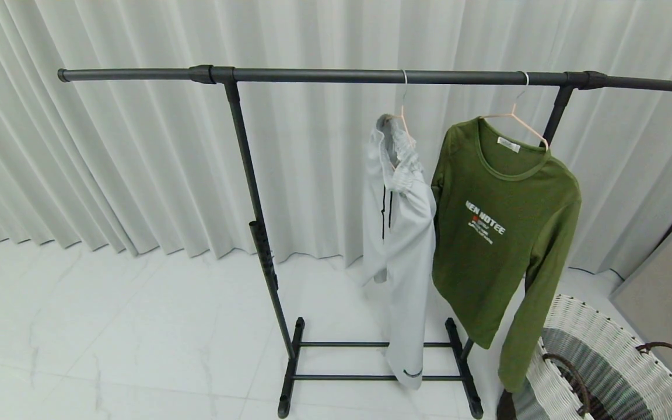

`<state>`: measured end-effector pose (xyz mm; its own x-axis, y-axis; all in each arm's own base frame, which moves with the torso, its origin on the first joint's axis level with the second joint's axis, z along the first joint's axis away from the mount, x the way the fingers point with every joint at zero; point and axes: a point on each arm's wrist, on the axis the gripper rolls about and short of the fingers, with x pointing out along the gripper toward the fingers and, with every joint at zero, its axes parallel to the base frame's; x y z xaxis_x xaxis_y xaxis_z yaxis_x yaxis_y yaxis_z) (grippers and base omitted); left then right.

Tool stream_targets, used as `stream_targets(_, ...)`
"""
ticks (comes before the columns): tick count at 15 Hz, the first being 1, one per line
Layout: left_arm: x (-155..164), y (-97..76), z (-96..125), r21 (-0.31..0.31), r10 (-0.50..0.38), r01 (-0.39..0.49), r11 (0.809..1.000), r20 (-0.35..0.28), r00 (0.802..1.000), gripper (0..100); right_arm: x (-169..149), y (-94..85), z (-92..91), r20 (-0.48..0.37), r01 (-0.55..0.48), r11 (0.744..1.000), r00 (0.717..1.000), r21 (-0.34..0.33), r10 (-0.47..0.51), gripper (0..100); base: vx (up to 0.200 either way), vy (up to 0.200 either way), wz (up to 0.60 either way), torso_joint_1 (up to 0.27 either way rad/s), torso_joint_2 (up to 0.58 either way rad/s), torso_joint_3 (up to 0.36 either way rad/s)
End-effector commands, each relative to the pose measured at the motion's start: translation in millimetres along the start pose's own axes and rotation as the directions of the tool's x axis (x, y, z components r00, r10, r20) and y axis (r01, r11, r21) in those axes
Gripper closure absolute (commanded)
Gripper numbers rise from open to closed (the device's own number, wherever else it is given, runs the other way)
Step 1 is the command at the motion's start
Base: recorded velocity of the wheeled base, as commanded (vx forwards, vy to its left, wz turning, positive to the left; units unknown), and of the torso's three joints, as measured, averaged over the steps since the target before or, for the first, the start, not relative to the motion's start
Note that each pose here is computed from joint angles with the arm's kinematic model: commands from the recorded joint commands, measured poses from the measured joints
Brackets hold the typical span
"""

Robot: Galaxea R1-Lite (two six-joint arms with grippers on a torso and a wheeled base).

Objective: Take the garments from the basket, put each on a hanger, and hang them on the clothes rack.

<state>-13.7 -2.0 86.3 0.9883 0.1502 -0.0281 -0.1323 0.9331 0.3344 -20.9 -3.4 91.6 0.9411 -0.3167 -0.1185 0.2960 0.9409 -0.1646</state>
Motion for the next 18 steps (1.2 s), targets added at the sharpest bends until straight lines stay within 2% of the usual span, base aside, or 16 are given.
stream_targets(1,-1,-0.1,-1,-0.008,0.013,-0.013,1.0,0.011,1.0,0,1,1.1,-6.2,-0.001,0.001,1.0,1.0,0.0,-0.001,0,0.0,0.0,0.0,0.0,0.0,0.0)
stream_targets(2,-1,-0.2,-1,-0.007,0.007,-0.007,1.0,0.013,1.0,0,2,1.4,-6.5,0.013,-0.001,1.0,1.0,0.006,0.001,0,0.0,0.0,0.0,0.0,0.0,0.0)
stream_targets(4,-1,-2.9,0,-0.008,-0.111,0.111,0.994,0.051,0.993,0,3,1.9,-7.8,0.029,0.005,1.0,1.0,0.01,-0.005,0,0.0,0.0,0.0,0.0,0.0,0.0)
stream_targets(6,-2,-6.5,-2,-0.085,-0.237,0.242,0.967,0.066,0.969,0,5,1.9,-4.3,0.112,0.011,0.999,0.994,0.03,-0.015,0,0.0,0.0,0.0,0.0,0.0,0.0)
stream_targets(7,-2,-7.8,-2,-0.104,-0.288,0.295,0.95,0.075,0.955,0,5,1.8,-3.8,0.116,0.013,0.999,0.993,0.035,-0.017,0,0.0,0.0,0.0,0.0,0.0,0.0)
stream_targets(9,-3,-8.2,-2,-0.136,-0.303,0.31,0.941,0.069,0.951,0,5,1.8,-3.7,0.117,0.013,0.999,0.993,0.037,-0.017,0,0.0,0.0,0.0,0.0,0.0,0.0)
stream_targets(11,-3,-6.8,-3,-0.229,-0.393,0.405,0.885,0.097,0.914,0,5,4.2,-4.1,0.126,-0.089,0.996,0.988,0.02,0.085,0,0.0,0.0,0.0,0.0,0.0,0.0)
stream_targets(12,-3,-6.0,-3,-0.239,-0.431,0.445,0.863,0.109,0.896,0,5,5.5,-4.0,0.133,-0.145,0.989,0.981,0.006,0.143,0,0.0,0.0,0.0,0.0,0.0,0.0)
stream_targets(13,-4,-5.5,-3,-0.231,-0.453,0.47,0.852,0.125,0.883,0,5,6.5,-4.2,0.135,-0.186,0.983,0.974,0.0,0.184,0,0.0,0.0,0.0,0.0,0.0,0.0)
stream_targets(14,-6,-5.3,-4,-0.219,-0.444,0.468,0.856,0.153,0.883,0,5,6.9,-4.3,0.136,-0.205,0.979,0.97,-0.003,0.203,0,0.0,0.0,0.0,0.0,0.0,0.0)
stream_targets(15,-11,-5.4,-6,-0.202,-0.406,0.442,0.874,0.198,0.892,0,5,6.9,-4.3,0.137,-0.204,0.979,0.969,-0.004,0.203,0,0.0,0.0,0.0,0.0,0.0,0.0)
stream_targets(16,-10,-4.3,-6,-0.191,-0.342,0.374,0.908,0.182,0.922,0,5,7.0,-4.3,0.138,-0.207,0.978,0.969,-0.009,0.206,0,0.0,0.0,0.0,0.0,0.0,0.0)
stream_targets(17,-9,-0.3,-8,-0.203,-0.162,0.185,0.962,0.123,0.979,0,5,6.6,-2.5,0.156,-0.203,0.979,0.967,-0.005,0.202,0,0.0,0.0,0.0,0.0,0.0,0.0)
stream_targets(18,-8,2.0,-9,-0.237,-0.054,0.072,0.969,0.083,0.995,0,5,6.6,-2.5,0.156,-0.204,0.979,0.967,0.002,0.202,0,0.0,0.0,0.0,0.0,0.0,0.0)
